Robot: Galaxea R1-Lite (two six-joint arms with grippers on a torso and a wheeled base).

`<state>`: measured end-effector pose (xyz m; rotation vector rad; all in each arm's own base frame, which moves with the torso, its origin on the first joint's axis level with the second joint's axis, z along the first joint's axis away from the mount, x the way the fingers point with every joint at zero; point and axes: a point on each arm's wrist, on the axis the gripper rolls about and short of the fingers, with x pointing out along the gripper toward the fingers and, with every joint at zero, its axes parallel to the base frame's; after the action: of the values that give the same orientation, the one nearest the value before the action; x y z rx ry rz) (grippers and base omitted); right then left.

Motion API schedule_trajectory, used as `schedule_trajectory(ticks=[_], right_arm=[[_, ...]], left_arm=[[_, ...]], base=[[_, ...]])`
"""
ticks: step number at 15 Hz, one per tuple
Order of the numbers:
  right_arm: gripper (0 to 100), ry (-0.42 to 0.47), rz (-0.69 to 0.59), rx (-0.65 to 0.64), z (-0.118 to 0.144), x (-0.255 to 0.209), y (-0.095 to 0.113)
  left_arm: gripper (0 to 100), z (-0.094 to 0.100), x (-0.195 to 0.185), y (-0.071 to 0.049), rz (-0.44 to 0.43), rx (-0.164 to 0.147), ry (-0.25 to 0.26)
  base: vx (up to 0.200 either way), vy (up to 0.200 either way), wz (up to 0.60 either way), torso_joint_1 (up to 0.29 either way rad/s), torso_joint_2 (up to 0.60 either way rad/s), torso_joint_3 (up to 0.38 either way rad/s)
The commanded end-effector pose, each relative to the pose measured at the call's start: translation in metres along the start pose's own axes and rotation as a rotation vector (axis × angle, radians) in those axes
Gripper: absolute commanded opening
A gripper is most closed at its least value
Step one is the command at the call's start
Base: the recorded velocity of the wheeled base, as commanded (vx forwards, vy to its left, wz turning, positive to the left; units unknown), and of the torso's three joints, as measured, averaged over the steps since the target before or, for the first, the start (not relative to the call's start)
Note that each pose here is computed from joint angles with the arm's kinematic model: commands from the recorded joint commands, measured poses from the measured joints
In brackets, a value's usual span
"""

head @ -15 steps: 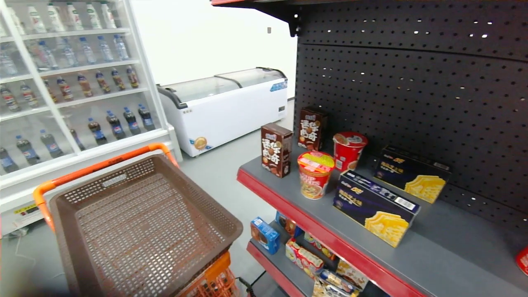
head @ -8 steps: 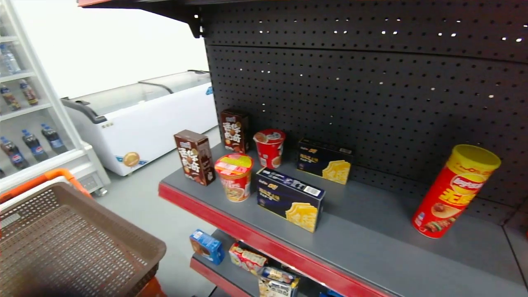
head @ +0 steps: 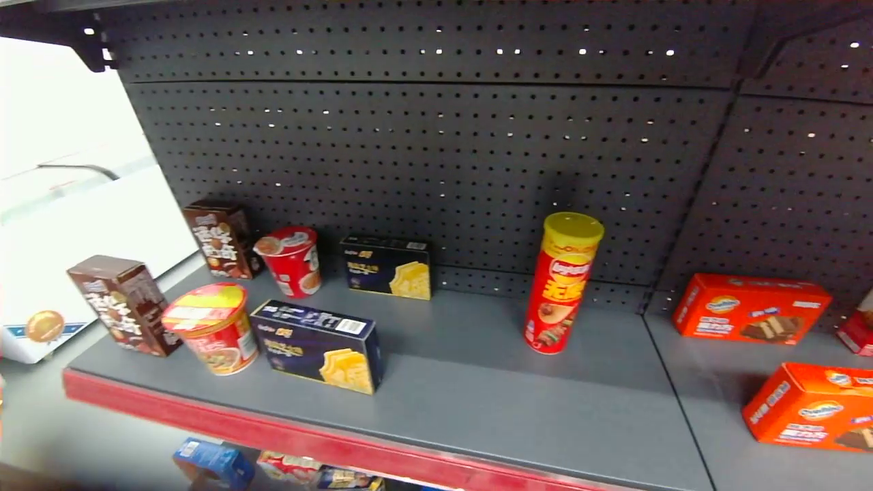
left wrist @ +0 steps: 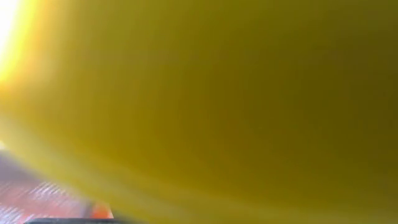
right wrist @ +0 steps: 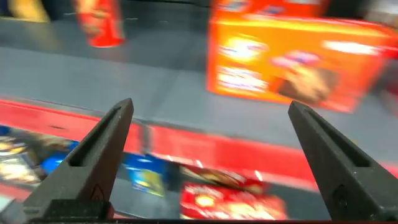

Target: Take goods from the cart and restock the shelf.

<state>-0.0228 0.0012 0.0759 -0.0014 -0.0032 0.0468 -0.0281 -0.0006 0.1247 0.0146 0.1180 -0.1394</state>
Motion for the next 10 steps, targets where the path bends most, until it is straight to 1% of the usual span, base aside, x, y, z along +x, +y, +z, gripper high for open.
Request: schedule_trajectory(ticks=[1,10], right_arm=[[100,-0.001,-0.001,0.0,0.0001,0.0,0.0],[100,0.0,-0.001,0.0,-0.0001,0.0,0.0]], left_arm=[[0,0.0007,-0.0006,0.0,-0.003,0.0,0.002],[0,-0.0026,-0.0018,-0.0002,-0.001,0.0,-0.006]], base=[[0.0,0.0,-0.6,0.002,0.01,0.002],[0.0,0.0,0.0,0.0,0.0,0.0]])
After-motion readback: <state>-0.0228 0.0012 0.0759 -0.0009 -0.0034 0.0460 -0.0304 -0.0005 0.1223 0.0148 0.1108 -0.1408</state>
